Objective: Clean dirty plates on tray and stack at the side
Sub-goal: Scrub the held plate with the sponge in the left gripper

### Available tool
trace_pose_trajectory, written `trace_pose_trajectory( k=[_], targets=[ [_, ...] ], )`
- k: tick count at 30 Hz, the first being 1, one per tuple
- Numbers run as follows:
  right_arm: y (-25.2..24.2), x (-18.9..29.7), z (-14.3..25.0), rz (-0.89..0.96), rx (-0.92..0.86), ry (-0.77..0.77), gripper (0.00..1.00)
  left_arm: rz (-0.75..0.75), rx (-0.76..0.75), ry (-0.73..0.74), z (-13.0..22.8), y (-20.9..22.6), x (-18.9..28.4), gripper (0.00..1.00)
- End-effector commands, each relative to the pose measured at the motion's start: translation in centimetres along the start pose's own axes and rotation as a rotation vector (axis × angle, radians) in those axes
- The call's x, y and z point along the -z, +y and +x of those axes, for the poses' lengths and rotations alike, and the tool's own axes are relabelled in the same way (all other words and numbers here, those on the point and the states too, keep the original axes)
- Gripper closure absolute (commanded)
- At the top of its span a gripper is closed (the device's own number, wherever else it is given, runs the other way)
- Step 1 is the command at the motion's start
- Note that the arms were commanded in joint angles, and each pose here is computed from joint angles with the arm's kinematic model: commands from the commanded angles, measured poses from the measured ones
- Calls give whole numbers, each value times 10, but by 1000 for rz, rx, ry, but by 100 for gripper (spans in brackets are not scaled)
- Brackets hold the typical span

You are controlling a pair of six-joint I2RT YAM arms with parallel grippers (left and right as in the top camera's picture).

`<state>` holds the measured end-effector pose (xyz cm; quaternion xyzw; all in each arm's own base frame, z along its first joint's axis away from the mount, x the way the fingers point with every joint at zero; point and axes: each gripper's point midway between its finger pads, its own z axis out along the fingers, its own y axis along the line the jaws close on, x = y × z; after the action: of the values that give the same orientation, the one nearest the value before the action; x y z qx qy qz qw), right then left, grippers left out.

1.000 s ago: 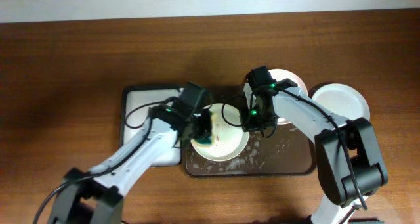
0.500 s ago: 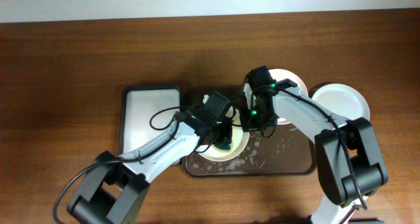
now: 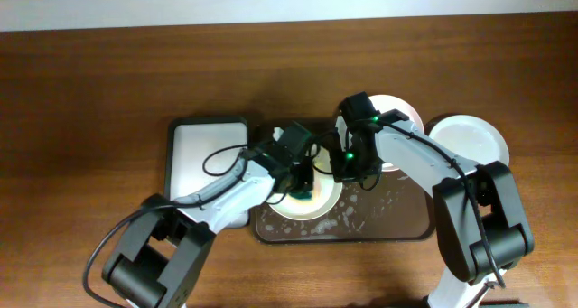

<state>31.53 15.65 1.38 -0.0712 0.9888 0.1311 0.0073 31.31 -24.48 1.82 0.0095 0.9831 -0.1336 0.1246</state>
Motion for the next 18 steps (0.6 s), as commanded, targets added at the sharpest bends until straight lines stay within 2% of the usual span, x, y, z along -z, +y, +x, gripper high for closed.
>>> trace_pose_trajectory(
  k=[1,3,6,8,11,18],
  targets=[
    [4,4,2,-6,15,1,96,-165,71,38,6,52,-5,100],
    [4,4,3,-5,15,3,96,-155,73,24,3,50,10,100],
    [4,4,3,-5,14,4,96,-18,43,-22,-7,22,39,100],
    [4,4,3,-5,15,3,96,12,60,-61,-15,15,49,100],
    [4,4,3,-5,15,3,96,31,114,-53,-15,12,45,100],
    [4,4,3,-6,14,4,96,45,123,63,22,-14,16,100]
  ],
)
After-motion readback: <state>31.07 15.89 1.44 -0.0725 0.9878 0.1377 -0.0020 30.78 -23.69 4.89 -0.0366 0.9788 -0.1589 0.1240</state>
